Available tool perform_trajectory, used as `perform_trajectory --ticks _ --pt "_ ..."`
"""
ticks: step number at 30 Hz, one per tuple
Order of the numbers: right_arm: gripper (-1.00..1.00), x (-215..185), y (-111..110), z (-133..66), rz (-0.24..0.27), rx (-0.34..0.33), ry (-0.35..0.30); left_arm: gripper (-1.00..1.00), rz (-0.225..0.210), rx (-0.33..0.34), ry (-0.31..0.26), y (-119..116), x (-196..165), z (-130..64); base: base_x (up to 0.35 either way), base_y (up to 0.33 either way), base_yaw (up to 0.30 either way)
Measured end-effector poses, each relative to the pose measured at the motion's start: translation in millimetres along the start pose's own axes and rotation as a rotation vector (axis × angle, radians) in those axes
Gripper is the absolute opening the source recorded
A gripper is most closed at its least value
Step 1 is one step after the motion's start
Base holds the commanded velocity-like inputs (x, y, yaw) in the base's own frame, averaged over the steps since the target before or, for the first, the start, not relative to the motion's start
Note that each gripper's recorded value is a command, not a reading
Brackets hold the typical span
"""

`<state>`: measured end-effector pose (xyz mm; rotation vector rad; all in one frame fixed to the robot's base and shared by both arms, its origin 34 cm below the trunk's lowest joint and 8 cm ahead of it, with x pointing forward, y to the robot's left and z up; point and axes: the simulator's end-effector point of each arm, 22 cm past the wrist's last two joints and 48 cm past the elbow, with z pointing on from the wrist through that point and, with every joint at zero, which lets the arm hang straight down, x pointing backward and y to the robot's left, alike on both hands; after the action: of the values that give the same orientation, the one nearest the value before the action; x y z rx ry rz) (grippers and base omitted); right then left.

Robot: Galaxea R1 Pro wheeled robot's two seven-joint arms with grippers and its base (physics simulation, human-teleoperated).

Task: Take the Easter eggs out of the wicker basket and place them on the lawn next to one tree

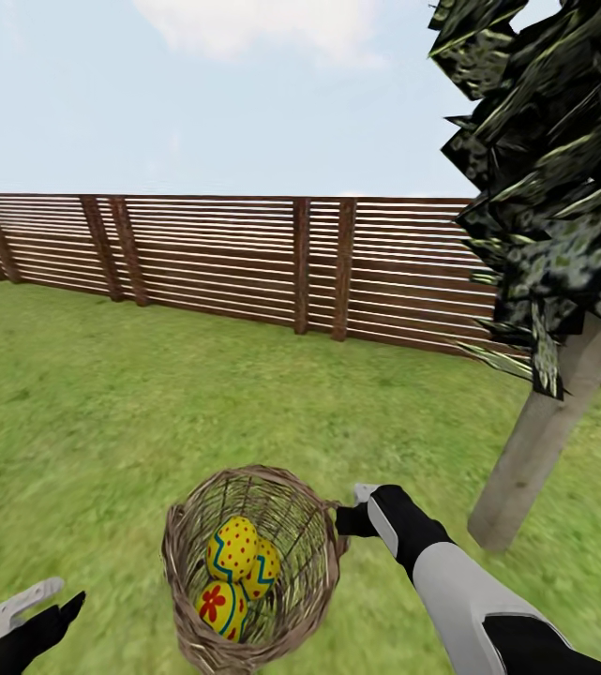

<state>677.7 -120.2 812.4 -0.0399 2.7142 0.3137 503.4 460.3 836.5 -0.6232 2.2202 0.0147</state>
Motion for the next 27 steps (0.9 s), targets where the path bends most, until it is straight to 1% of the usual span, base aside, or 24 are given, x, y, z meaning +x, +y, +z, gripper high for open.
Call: perform_trajectory --ticks 4,7,12,17,24,27 --pt "-1.00 0.0 -0.2 0.0 -0.001 0.001 0.000 1.00 0.000 -0.001 0.000 0.4 0.0 -0.1 0.334 0.150 -0.229" --pt "-1.00 0.1 -0.5 0.0 -0.003 0.003 0.000 1.00 0.000 0.000 -0.002 0.2 -0.7 -0.3 0.334 0.150 -0.062" --pt "-1.00 0.0 0.1 0.0 -0.001 0.000 0.000 1.00 0.000 0.000 -0.002 0.1 -0.8 -0.4 0.334 0.150 -0.003" --pt "-1.00 0.2 1.4 0.2 0.000 -0.002 0.001 1.00 0.000 0.000 -0.002 0.3 -0.8 -0.4 0.334 0.150 0.097" --pt "-1.00 0.2 1.4 0.2 0.001 -0.002 0.001 1.00 0.000 0.000 -0.002 0.0 -0.9 -0.3 0.330 0.143 0.010" --pt "-1.00 -0.1 0.7 0.4 0.002 -0.001 0.000 1.00 0.001 0.002 -0.007 -1.3 -3.4 -0.5 0.174 0.042 0.000"
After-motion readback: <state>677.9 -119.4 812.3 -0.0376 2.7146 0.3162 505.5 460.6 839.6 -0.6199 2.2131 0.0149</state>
